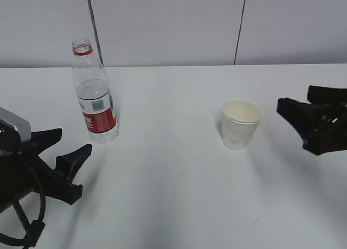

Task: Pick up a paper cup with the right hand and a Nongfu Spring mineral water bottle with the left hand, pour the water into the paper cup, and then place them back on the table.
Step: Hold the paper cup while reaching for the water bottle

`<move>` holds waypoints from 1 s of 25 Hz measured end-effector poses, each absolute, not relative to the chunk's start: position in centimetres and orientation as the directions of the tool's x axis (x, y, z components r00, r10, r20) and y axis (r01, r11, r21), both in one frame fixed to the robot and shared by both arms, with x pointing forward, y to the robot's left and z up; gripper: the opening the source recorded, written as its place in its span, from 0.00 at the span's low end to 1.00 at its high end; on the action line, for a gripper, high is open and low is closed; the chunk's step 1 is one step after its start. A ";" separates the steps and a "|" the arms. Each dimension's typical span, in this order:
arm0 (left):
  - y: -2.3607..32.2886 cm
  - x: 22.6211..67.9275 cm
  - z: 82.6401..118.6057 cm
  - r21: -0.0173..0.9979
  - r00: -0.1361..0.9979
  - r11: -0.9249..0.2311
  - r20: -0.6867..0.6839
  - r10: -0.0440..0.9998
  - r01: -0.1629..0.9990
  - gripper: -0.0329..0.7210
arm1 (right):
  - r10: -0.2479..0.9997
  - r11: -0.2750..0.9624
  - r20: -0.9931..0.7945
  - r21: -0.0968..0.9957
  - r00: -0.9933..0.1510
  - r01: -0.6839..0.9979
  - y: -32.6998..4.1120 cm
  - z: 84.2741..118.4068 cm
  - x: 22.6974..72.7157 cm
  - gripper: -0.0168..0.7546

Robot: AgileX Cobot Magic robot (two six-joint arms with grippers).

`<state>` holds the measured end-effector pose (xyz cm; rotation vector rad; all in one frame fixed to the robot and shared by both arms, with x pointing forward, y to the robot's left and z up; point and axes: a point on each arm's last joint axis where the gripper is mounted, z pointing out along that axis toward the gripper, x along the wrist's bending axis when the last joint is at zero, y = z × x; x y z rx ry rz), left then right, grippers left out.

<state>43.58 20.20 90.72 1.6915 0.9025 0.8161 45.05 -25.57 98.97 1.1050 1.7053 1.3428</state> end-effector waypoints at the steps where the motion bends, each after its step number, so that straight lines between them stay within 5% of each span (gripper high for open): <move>1: 20.2 43.6 90.7 0.960 0.491 -0.211 0.096 0.866 0.183 0.63 | 0.909 0.107 -0.015 0.974 -0.416 0.200 -25.4 98.4 45.3 0.67; 25: 20.2 43.6 90.7 0.960 0.488 -0.210 0.096 0.867 0.184 0.63 | 0.952 0.022 0.068 0.958 -0.300 0.285 -26.0 89.4 48.8 0.67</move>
